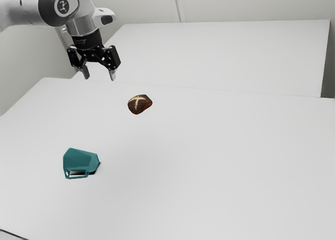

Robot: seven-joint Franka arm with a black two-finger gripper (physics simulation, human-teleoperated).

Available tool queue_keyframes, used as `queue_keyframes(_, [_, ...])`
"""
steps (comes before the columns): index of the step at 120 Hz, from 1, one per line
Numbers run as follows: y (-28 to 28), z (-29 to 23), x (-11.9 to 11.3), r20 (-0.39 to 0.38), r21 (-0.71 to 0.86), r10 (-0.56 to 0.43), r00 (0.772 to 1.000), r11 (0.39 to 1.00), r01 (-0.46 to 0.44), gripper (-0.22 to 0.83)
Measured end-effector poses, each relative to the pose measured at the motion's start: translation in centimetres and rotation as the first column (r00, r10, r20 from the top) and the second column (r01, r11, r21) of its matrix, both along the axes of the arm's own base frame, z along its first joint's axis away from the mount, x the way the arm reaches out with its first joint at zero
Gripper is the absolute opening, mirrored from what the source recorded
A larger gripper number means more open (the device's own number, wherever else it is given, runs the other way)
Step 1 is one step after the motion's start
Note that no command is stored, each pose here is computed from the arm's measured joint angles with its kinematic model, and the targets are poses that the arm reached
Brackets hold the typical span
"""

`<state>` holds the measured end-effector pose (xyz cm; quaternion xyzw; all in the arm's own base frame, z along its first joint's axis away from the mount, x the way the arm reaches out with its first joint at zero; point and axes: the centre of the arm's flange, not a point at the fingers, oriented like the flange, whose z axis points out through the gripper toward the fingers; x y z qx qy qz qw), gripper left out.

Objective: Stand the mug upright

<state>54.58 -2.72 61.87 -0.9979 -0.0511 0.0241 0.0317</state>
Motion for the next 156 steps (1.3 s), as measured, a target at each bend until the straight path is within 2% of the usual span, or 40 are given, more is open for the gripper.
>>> queue_keyframes(25, [0.1, 0.4, -0.4, 0.006, 0.002, 0.003, 1.0, 1.0, -0.003, 0.59])
queue_keyframes(55, [1.3, 1.0, -2.4, 0.01, 0.009, 0.025, 1.0, 1.0, -0.026, 0.59])
queue_keyframes(113, [12.6, -1.7, -4.7, -0.015, -0.005, 0.177, 0.984, 0.984, -0.177, 0.59])
queue_keyframes(156, [24.4, -7.2, -9.0, -0.017, -0.2, 0.286, 0.958, 0.938, -0.284, 0.59])
